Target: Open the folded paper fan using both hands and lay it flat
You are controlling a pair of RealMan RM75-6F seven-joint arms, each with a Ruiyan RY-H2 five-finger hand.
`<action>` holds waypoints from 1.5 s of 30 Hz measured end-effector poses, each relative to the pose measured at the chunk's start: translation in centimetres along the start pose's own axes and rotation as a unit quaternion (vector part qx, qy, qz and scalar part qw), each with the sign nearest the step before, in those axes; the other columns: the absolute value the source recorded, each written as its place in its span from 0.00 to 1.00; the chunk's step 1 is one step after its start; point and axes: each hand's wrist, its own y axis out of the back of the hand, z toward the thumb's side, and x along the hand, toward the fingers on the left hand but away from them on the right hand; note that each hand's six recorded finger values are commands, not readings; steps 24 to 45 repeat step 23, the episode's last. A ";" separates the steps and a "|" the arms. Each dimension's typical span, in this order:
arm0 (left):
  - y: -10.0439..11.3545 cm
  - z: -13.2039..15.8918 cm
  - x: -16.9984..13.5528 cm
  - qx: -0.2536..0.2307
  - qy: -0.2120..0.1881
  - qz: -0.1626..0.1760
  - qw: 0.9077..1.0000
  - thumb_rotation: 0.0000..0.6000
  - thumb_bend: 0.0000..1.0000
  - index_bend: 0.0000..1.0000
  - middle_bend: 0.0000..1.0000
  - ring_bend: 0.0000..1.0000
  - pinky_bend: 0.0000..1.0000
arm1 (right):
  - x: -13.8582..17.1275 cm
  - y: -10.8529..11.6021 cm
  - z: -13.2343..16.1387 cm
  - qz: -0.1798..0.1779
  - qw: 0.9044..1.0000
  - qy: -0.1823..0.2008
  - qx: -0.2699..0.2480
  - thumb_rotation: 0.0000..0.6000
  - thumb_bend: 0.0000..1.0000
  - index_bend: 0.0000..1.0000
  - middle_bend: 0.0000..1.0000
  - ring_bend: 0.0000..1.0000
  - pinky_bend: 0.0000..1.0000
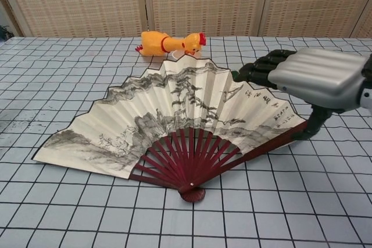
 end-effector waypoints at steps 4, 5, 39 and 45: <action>0.5 1.4 -0.2 -0.017 -0.011 -0.002 1.000 1.00 0.46 0.00 0.00 0.00 0.08 | 1.1 -0.8 -0.7 0.028 0.999 -0.003 -0.035 1.00 0.05 0.00 0.00 0.00 0.00; 0.7 1.8 -0.3 -0.013 -0.014 -0.002 1.000 1.00 0.46 0.00 0.00 0.00 0.08 | 1.2 -0.9 -0.8 0.028 0.998 -0.005 -0.047 1.00 0.05 0.00 0.00 0.00 0.00; 5.0 5.9 -4.3 0.354 -0.001 0.066 0.933 1.00 0.42 0.00 0.00 0.00 0.07 | 10.5 -4.2 -12.2 -0.140 0.953 -0.234 -0.131 1.00 0.05 0.00 0.00 0.00 0.00; 5.0 5.9 -4.3 0.354 -0.001 0.066 0.933 1.00 0.42 0.00 0.00 0.00 0.07 | 10.5 -4.2 -12.2 -0.140 0.953 -0.234 -0.131 1.00 0.05 0.00 0.00 0.00 0.00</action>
